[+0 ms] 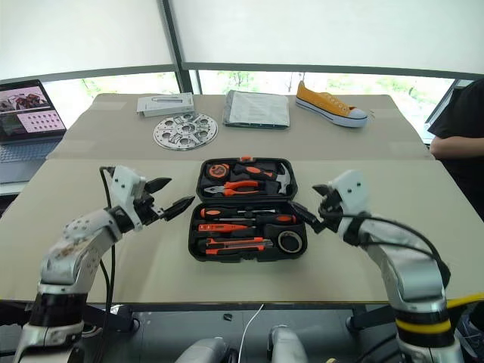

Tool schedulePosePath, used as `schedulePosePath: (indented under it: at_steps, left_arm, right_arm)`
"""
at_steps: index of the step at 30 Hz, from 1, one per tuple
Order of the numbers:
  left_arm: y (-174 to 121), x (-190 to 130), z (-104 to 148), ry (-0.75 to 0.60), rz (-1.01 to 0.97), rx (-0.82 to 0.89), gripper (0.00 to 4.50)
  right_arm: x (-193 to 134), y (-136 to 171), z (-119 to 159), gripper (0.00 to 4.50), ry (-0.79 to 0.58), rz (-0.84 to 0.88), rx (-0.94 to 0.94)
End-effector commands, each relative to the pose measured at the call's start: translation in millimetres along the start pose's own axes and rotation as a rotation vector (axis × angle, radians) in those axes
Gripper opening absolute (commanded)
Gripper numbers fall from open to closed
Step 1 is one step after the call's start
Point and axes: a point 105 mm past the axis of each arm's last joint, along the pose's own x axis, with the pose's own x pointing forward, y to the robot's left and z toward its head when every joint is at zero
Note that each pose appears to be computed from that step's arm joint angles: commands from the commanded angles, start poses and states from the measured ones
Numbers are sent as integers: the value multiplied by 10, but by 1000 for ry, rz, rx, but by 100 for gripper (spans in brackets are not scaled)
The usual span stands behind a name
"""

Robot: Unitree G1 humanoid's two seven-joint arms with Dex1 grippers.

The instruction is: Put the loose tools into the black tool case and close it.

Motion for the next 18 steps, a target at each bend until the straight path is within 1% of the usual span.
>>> schedulePosePath:
  at_steps: [1,4,7,9,12,17,18]
  left_arm:
    - [124,133,44,72,-7,-164,449]
    - [210,303,97,118,9,-255,449]
    - [258,465,138,140,31,-310,449]
    - [252,558,126,159,32,-331,449]
    - [202,649,81,190,12,-346,449]
    - [178,731,-23,226,21,-367,449]
    - [174,741,-20,219,20,-387,423]
  right_arm:
    - [175,-106,-7,413,79,-19,129]
    - [340,-226,23,413,121,-47,199]
    - [482,-388,-28,413,180,-109,248]
    - [561,-508,-60,413,205,-162,277]
    - [637,-626,-88,413,227,-209,251]
    - [744,-672,-131,413,243,-209,262]
    - [764,-665,-133,388,244,-202,266]
